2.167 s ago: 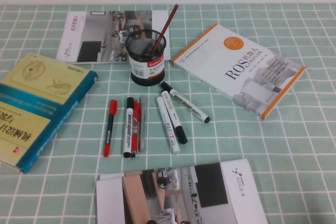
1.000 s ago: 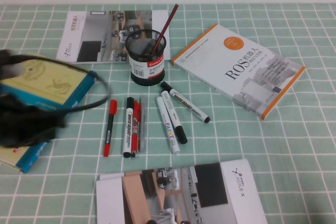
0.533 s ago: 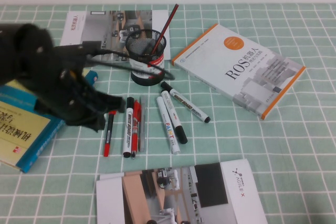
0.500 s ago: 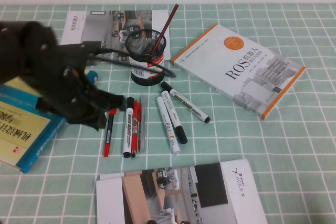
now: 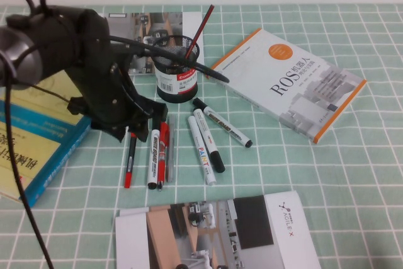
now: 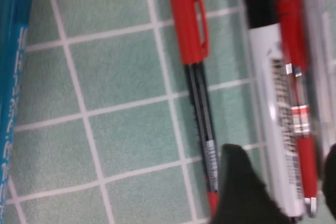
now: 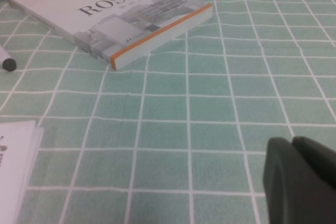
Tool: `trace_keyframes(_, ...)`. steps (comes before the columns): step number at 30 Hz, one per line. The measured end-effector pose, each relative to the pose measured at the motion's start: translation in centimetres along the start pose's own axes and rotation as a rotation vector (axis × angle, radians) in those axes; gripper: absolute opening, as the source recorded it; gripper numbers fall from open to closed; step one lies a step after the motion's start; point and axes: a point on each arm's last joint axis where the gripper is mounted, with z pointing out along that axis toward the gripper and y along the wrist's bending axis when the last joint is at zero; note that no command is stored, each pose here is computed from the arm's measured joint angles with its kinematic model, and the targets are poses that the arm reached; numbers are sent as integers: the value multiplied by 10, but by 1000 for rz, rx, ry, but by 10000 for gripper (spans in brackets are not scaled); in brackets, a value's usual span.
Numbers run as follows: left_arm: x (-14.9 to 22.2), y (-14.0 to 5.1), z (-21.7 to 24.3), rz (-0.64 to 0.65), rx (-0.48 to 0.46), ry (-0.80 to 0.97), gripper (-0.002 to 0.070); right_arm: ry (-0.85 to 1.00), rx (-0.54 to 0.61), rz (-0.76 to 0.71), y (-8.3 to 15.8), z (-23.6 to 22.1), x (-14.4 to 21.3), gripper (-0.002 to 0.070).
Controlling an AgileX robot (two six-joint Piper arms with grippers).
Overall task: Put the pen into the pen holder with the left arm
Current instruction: Pick up the pen on the table
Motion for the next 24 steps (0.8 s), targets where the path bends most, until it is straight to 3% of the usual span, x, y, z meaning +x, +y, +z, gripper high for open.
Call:
trace_keyframes(4, -1, 3, 9, -19, -35, 25, 350, 0, 0, 0, 0, 0, 0, -20)
trace_keyframes(10, -1, 6, 26, -22, -60, 67, 361, 0, 0, 0, 0, 0, 0, -20)
trace_keyframes(24, -1, 9, 62, -13, -88, 114, 278, 0, 0, 0, 0, 0, 0, -20)
